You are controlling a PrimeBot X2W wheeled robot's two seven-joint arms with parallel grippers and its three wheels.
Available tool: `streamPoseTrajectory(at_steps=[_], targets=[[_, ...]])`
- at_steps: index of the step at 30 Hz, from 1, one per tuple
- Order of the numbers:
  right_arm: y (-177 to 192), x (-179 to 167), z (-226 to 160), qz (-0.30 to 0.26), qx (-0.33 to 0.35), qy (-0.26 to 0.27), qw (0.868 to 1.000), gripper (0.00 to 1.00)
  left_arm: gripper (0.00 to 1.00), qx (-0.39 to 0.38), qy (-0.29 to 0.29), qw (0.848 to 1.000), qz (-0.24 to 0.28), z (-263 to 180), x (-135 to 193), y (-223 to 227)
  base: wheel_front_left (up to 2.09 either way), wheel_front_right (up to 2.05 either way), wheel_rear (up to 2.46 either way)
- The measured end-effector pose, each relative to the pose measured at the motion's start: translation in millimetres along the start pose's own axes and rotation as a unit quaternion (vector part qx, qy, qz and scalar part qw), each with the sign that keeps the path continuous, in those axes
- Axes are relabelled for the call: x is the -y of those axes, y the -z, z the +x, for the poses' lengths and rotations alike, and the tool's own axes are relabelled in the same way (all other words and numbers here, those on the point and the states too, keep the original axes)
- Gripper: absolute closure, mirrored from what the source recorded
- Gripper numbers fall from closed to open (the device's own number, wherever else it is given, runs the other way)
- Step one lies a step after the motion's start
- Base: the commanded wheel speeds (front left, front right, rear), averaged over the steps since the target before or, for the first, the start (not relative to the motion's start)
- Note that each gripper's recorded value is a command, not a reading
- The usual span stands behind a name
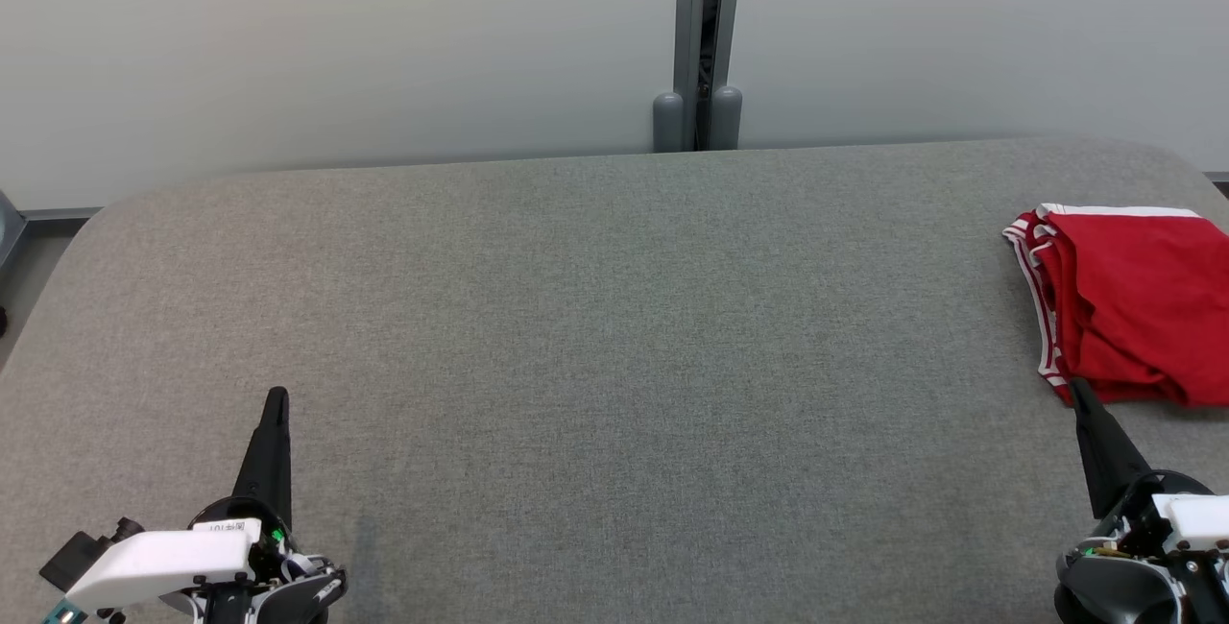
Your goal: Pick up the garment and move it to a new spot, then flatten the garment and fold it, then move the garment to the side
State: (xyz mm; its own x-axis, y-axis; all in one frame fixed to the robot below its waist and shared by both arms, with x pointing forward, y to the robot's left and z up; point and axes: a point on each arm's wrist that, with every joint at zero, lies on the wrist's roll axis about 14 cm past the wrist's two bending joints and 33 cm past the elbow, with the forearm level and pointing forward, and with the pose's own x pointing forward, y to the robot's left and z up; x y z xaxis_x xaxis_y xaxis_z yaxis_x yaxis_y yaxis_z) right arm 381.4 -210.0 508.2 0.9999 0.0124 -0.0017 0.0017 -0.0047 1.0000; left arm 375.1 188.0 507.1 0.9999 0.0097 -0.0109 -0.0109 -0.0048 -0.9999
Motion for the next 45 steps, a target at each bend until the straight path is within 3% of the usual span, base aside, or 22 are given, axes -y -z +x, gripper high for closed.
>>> streamPoseTrajectory(at_steps=[45], targets=[[-0.1, 0.0, 0.0, 0.000, 0.000, 0.000, 1.000, 1.00, 1.00, 0.000, 0.000, 1.000, -0.001, 0.0, 0.1, -0.2, 0.00, 0.00, 0.00]])
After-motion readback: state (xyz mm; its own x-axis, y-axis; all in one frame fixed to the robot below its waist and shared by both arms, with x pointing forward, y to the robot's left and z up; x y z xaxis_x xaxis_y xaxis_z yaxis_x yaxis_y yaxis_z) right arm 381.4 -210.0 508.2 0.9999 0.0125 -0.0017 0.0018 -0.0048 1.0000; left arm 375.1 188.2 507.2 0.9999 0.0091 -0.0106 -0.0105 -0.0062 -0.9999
